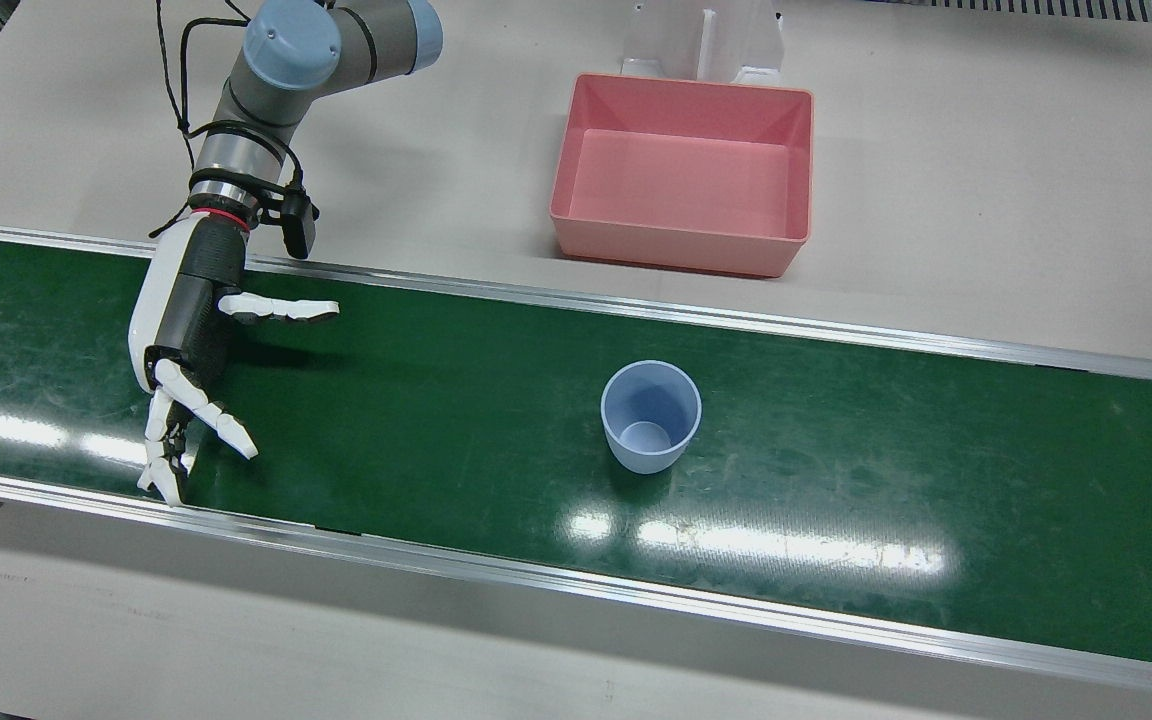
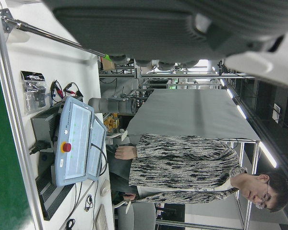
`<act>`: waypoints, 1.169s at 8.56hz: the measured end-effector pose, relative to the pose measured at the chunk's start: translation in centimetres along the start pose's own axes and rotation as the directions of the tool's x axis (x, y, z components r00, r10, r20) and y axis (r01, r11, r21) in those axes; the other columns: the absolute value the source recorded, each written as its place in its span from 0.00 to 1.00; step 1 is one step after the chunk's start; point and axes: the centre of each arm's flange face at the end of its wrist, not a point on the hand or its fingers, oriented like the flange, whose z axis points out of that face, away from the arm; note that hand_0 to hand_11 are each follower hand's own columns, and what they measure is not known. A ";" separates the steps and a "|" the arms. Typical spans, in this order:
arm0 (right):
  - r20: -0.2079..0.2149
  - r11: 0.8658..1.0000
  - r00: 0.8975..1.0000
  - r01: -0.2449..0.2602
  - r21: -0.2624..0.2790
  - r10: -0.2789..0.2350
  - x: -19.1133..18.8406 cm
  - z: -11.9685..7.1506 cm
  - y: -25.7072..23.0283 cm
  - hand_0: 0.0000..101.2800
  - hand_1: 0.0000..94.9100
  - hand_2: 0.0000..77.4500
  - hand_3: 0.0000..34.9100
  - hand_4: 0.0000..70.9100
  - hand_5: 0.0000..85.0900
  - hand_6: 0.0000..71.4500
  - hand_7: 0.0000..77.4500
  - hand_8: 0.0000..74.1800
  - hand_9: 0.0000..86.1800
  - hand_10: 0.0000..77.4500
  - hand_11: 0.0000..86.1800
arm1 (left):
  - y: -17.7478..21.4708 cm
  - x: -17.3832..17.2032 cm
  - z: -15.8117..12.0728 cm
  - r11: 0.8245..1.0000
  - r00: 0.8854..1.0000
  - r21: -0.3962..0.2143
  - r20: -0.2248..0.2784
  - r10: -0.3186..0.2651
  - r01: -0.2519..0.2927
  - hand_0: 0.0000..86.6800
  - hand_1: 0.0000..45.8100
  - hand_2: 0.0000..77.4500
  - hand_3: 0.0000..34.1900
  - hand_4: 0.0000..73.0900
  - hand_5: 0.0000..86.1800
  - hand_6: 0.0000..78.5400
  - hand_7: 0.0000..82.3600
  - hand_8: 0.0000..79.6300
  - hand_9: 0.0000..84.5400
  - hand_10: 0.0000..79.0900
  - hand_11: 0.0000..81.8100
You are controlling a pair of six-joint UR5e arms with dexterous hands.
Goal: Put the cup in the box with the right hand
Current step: 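Hold the open right hand still as the light blue cup approaches, then close the right hand fingers around the light blue cup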
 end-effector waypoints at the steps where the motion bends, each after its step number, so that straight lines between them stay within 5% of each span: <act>1: 0.000 1.000 1.000 0.001 0.000 -0.001 0.0 0.0 0.0 0.50 0.09 0.01 0.00 0.35 0.05 0.07 0.26 0.09 0.16 0.01 0.01 | 0.0 0.0 0.0 1.000 1.000 0.000 0.000 0.000 0.000 0.00 0.01 0.01 0.00 0.01 0.01 0.00 0.01 0.00 0.00 0.00 0.00; 3: -0.002 1.000 1.000 0.000 -0.001 0.000 0.1 0.0 0.0 0.49 0.14 0.01 0.00 0.32 0.05 0.07 0.26 0.09 0.16 0.01 0.01 | 0.0 0.0 0.0 1.000 1.000 0.000 0.001 0.000 0.000 0.00 0.01 0.01 0.00 0.01 0.01 0.00 0.01 0.00 0.00 0.00 0.00; 4: -0.003 1.000 1.000 0.000 -0.001 0.000 0.1 0.0 0.0 0.50 0.05 0.04 0.00 0.35 0.05 0.07 0.26 0.09 0.16 0.01 0.01 | 0.0 -0.1 0.0 1.000 1.000 0.000 0.001 0.001 -0.001 0.00 0.01 0.01 0.00 0.01 0.01 0.01 0.01 0.00 0.00 0.00 0.00; 5: -0.003 1.000 1.000 0.000 -0.002 0.000 0.1 0.0 0.1 0.50 0.11 0.02 0.00 0.37 0.05 0.07 0.26 0.09 0.16 0.01 0.01 | 0.0 -0.1 0.0 1.000 1.000 0.000 0.001 0.001 -0.001 0.00 0.01 0.01 0.00 0.01 0.01 0.01 0.01 0.00 0.00 0.00 0.00; 6: -0.004 1.000 1.000 0.000 -0.002 0.000 0.1 0.0 0.1 0.47 0.17 0.02 0.00 0.24 0.05 0.07 0.26 0.09 0.16 0.01 0.01 | 0.0 -0.1 0.0 1.000 1.000 0.000 0.001 0.001 -0.001 0.00 0.01 0.01 0.00 0.01 0.01 0.01 0.01 0.00 0.00 0.00 0.00; 7: -0.004 1.000 1.000 0.000 -0.003 0.000 0.2 0.0 0.1 0.49 0.09 0.13 0.00 0.37 0.05 0.07 0.26 0.09 0.16 0.01 0.01 | 0.0 -0.1 0.0 1.000 1.000 0.000 0.001 0.001 -0.001 0.00 0.01 0.01 0.00 0.01 0.01 0.00 0.01 0.00 0.00 0.00 0.00; 8: -0.005 1.000 1.000 0.000 -0.003 0.000 0.2 0.0 0.1 0.47 0.17 0.23 0.00 0.23 0.05 0.07 0.26 0.09 0.16 0.01 0.01 | 0.0 -0.1 0.0 1.000 1.000 0.000 0.001 0.001 -0.001 0.00 0.01 0.01 0.00 0.01 0.01 0.00 0.01 0.00 0.00 0.00 0.00; 9: -0.006 1.000 1.000 0.001 -0.003 -0.001 0.2 0.0 0.1 0.49 0.07 0.20 0.00 0.35 0.05 0.07 0.26 0.09 0.16 0.01 0.01 | 0.0 -0.1 0.0 1.000 1.000 0.000 0.001 0.000 0.000 0.00 0.01 0.01 0.00 0.01 0.01 0.00 0.01 0.00 0.00 0.00 0.00; 10: -0.007 1.000 1.000 0.000 -0.003 0.000 0.3 -0.1 0.2 0.49 0.09 0.01 0.00 0.35 0.05 0.07 0.26 0.09 0.16 0.01 0.01 | 0.0 0.0 0.0 1.000 1.000 0.000 0.001 0.000 0.000 0.00 0.01 0.01 0.00 0.01 0.01 0.01 0.01 0.00 0.00 0.00 0.00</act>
